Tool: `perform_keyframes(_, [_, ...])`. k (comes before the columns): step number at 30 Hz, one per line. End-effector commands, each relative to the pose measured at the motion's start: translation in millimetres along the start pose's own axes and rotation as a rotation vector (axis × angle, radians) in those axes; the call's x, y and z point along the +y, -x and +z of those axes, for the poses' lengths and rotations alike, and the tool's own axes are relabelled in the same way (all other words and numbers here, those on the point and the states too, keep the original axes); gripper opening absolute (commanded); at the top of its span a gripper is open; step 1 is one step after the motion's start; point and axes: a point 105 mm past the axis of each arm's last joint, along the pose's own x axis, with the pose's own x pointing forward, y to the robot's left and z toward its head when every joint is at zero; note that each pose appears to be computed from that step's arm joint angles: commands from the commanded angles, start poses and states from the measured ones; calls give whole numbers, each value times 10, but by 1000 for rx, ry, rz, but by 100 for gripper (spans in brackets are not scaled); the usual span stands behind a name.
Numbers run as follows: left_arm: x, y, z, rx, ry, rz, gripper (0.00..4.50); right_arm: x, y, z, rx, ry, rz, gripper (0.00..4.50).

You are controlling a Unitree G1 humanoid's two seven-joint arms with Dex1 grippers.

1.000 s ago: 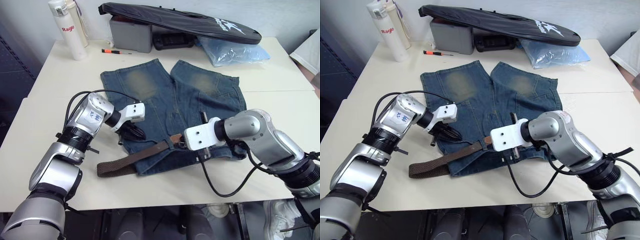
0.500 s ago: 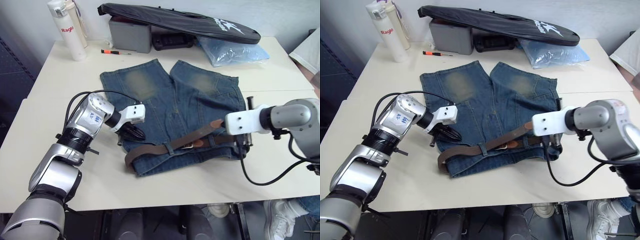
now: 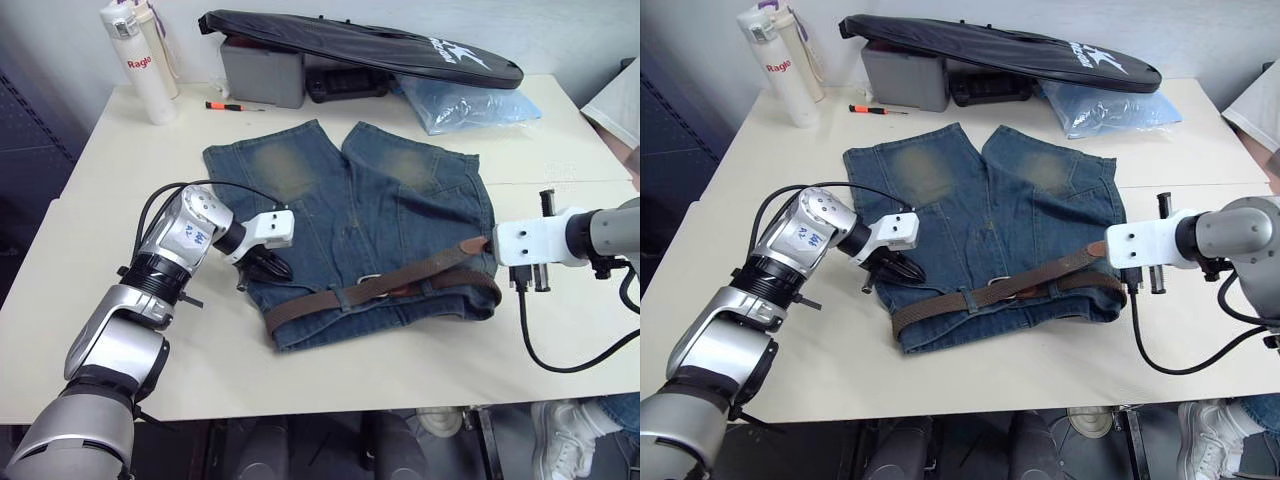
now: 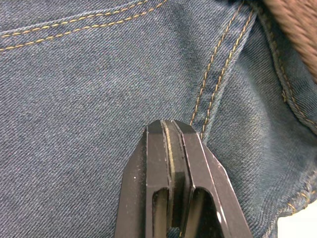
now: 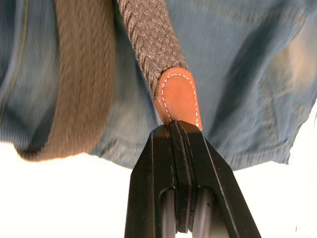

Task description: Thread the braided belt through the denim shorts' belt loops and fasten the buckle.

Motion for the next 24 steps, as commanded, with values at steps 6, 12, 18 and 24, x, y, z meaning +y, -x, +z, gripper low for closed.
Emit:
perform_keyframes(6, [-237,-192,-330,109,69,-134,0,-151,151,-94,57,12,-59,1])
perform_keyframes(12, [-264,-169,-338,113,73,-137,0,-156,155,-215,110,-5,-55,1])
perform_keyframes(18, [-216,-168,-260,69,72,-88,0,-210,57,77,-25,-25,-84,1])
perform_keyframes(24, [74,86,270,-194,53,70,179,-241,25,444,-190,-80,-91,0])
